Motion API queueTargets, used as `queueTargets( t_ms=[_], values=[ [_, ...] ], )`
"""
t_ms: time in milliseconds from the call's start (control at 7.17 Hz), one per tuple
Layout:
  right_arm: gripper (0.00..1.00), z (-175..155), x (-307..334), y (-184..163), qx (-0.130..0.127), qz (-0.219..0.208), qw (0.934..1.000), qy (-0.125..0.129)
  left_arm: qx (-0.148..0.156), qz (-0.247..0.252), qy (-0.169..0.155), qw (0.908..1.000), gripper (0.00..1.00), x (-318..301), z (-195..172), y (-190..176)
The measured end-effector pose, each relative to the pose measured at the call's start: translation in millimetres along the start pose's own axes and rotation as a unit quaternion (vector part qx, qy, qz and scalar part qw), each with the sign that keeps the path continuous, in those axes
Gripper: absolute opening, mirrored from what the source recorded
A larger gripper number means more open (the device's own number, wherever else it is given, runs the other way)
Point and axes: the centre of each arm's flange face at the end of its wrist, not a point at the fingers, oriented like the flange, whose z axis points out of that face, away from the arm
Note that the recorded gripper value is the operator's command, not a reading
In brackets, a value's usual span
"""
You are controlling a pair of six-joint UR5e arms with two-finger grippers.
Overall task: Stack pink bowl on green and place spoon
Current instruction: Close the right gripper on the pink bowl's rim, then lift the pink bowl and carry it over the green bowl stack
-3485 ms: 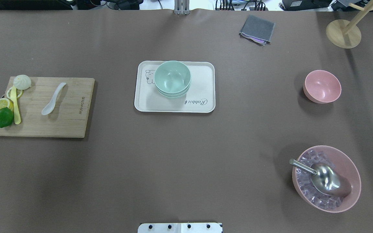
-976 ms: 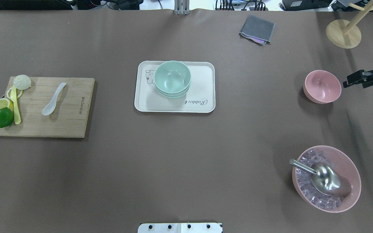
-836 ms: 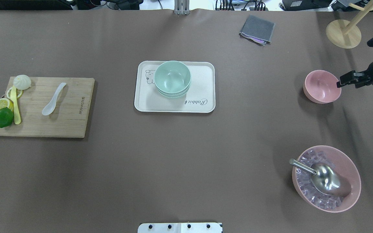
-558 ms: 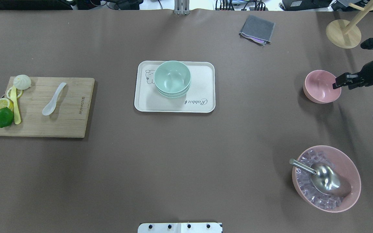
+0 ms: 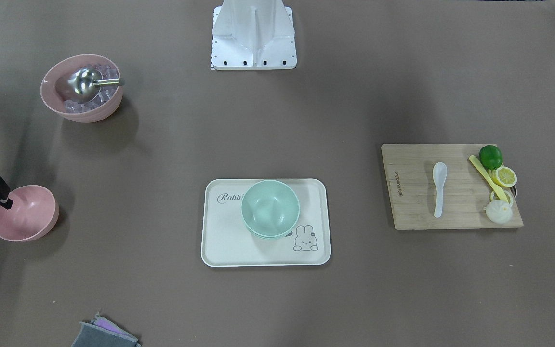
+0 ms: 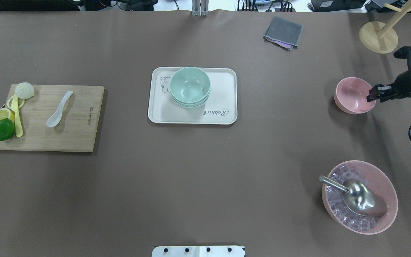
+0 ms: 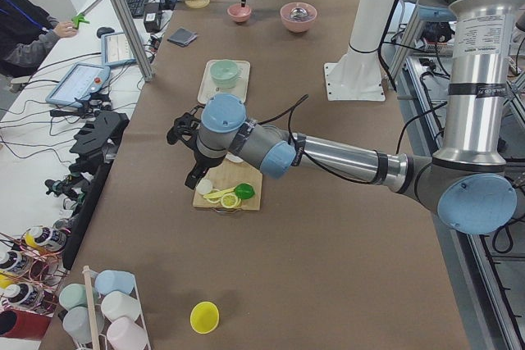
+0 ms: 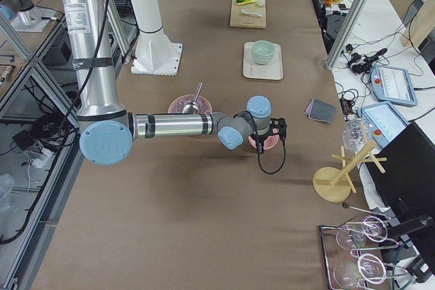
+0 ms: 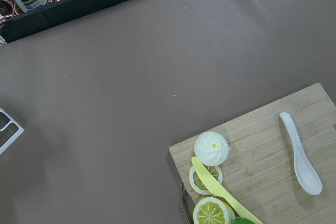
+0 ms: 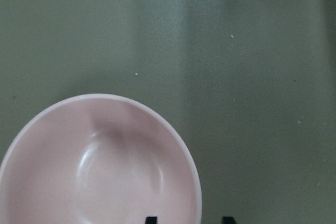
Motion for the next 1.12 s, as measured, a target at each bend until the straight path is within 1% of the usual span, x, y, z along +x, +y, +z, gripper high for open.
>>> queueTargets(
  t_ms=[279,418,558,836,976,1115],
  values=[
    [0.00,2,-5,1,-0.002,0.009,1.0000,-0.001,0.000,0.000,0.000,1.0000,0.98,0,0,0],
    [0.00,-1,-12,-2,0.002,0.006,1.0000,-0.006,0.000,0.000,0.000,1.0000,0.98,0,0,0],
    [0.00,-9,-27,-11,0.011,-0.001,0.9998,-0.014,0.000,0.000,0.000,1.0000,0.98,0,0,0],
    [0.00,-33,-87,-49,0.041,-0.032,0.9977,-0.044,0.000,0.000,0.000,1.0000,0.98,0,0,0],
    [0.00,-45,-124,-67,0.055,-0.051,0.9953,-0.060,-0.001,-0.001,0.000,1.0000,0.98,-1,1,0],
    [0.00,-52,-163,-78,0.063,-0.064,0.9930,-0.077,-0.001,-0.001,0.000,1.0000,0.98,-1,1,-1]
  ],
)
